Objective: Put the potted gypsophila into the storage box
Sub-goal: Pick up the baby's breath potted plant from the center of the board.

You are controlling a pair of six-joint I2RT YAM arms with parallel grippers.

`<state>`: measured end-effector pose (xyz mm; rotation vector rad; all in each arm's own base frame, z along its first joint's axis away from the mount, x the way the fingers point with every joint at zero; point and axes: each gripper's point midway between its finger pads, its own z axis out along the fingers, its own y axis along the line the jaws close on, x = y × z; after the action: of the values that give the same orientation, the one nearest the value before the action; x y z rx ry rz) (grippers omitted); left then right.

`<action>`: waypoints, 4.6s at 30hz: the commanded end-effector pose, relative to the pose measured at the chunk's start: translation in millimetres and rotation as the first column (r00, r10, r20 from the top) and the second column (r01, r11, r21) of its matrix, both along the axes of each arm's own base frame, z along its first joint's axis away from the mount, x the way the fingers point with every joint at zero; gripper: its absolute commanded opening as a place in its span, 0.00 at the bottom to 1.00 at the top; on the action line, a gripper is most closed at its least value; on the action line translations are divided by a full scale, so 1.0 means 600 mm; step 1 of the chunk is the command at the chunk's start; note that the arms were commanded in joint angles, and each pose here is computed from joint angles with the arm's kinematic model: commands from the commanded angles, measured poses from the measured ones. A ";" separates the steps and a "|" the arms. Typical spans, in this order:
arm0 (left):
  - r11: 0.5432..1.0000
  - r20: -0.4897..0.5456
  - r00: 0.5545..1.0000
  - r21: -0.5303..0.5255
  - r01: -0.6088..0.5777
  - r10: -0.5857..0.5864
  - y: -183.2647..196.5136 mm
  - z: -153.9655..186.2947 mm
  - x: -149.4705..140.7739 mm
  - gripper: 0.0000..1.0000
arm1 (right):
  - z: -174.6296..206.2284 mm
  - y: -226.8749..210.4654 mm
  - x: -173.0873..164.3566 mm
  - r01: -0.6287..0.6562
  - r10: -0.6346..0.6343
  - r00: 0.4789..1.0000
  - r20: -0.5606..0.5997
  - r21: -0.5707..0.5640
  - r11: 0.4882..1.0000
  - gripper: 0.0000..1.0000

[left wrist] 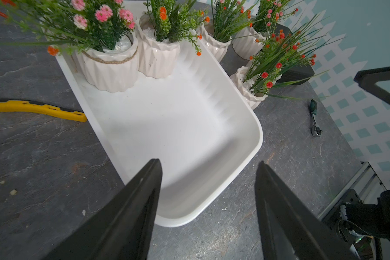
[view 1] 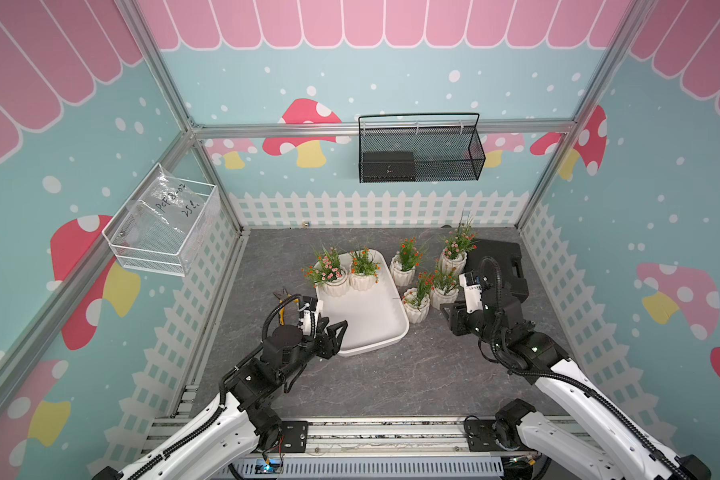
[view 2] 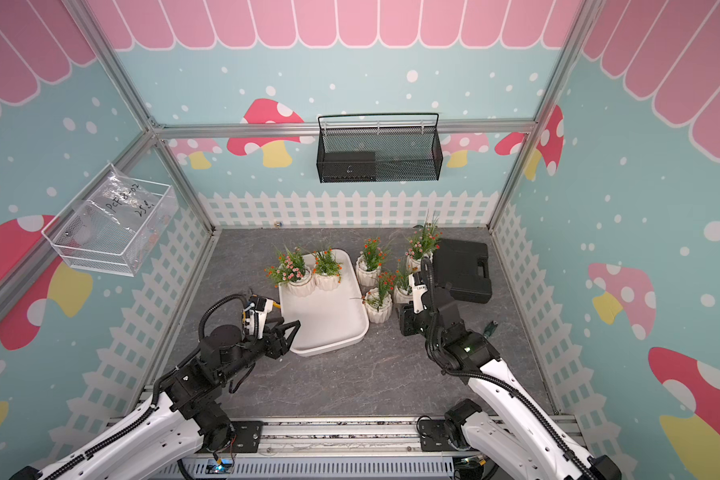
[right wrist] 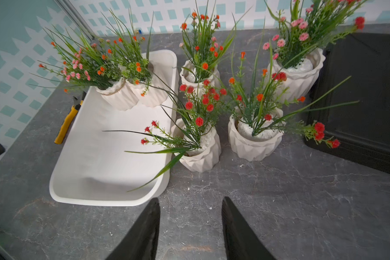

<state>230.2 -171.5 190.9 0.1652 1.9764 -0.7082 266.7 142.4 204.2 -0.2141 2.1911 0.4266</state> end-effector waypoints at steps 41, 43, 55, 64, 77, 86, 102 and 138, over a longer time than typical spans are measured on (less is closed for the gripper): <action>0.994 0.007 0.994 0.000 0.112 -0.112 -0.038 -0.006 -0.015 0.64 | -0.157 0.034 0.163 -0.004 -0.010 0.971 -0.237 -0.060 0.998 0.28; 0.994 0.007 0.994 0.001 0.110 -0.110 -0.038 -0.006 -0.015 0.64 | -0.164 0.033 0.166 -0.003 -0.012 0.969 -0.247 -0.062 0.998 0.27; 0.995 -0.008 0.995 0.012 0.102 -0.102 -0.037 -0.016 -0.011 0.65 | -0.189 0.048 0.194 -0.023 0.006 0.959 -0.282 -0.055 0.998 0.27; 0.995 -0.002 0.995 0.009 0.100 -0.100 -0.037 -0.015 -0.012 0.65 | -0.215 0.054 0.191 -0.041 0.023 0.949 -0.316 -0.051 0.998 0.24; 0.996 -0.012 0.996 0.026 0.085 -0.084 -0.034 -0.023 -0.007 0.65 | -0.157 0.059 0.184 -0.055 0.049 0.970 -0.240 -0.019 0.998 0.08; 0.996 -0.017 0.997 0.033 0.079 -0.078 -0.033 -0.025 -0.005 0.65 | -0.093 0.046 0.163 -0.039 0.039 0.987 -0.154 0.004 0.999 0.02; 0.997 -0.012 0.997 0.021 0.072 -0.072 -0.032 -0.021 -0.005 0.65 | 0.016 0.028 0.122 -0.039 0.039 0.999 -0.013 0.049 0.998 0.00; 0.927 -0.192 0.909 0.021 -0.374 0.371 0.117 -0.098 0.045 0.58 | -0.012 0.389 0.153 -0.428 0.430 0.901 -0.058 0.047 0.903 0.00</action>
<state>258.7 -98.8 138.6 -0.2581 2.1001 -0.4282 347.6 353.7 175.3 -0.6976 2.2754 0.6697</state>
